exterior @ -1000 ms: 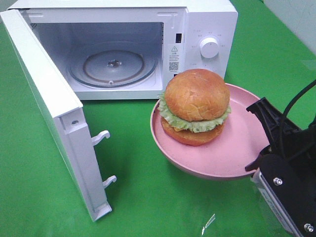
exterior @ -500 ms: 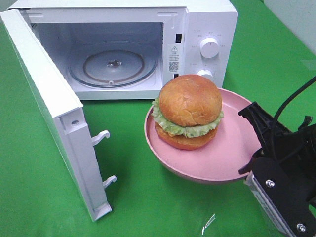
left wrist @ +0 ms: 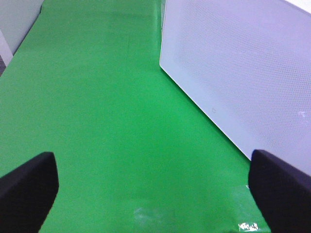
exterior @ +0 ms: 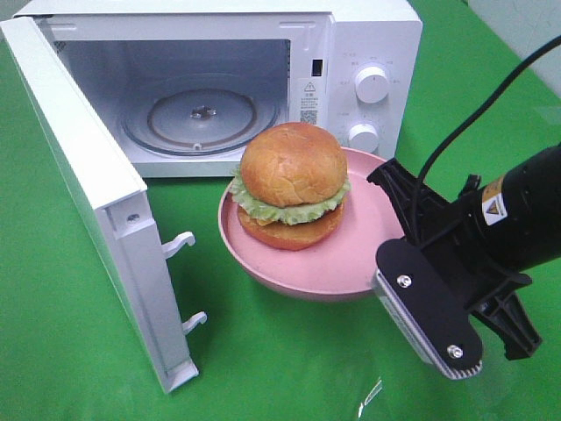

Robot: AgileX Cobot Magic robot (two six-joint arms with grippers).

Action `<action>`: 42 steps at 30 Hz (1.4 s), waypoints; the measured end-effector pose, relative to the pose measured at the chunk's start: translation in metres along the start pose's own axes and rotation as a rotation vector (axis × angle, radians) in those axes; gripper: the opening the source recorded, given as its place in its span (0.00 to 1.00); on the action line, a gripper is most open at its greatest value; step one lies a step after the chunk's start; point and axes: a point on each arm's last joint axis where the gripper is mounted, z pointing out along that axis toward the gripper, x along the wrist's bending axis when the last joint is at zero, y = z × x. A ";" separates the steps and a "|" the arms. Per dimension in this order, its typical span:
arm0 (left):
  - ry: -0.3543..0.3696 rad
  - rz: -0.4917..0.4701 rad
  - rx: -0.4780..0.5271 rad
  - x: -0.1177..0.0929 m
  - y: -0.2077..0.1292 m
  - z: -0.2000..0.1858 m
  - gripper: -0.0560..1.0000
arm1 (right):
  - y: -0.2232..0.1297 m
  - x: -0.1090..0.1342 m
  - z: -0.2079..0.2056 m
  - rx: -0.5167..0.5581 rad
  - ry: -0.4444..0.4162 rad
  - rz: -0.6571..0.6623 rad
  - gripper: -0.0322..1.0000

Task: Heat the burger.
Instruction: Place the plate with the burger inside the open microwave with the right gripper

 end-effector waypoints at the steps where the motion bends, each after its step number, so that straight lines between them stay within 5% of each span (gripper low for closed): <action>1: 0.000 0.000 0.000 0.000 0.000 0.000 0.98 | 0.000 0.000 0.000 0.000 0.000 0.000 0.08; 42: 0.000 0.000 0.000 0.000 0.000 0.000 0.98 | 0.030 -0.103 0.074 -0.044 -0.024 0.030 0.08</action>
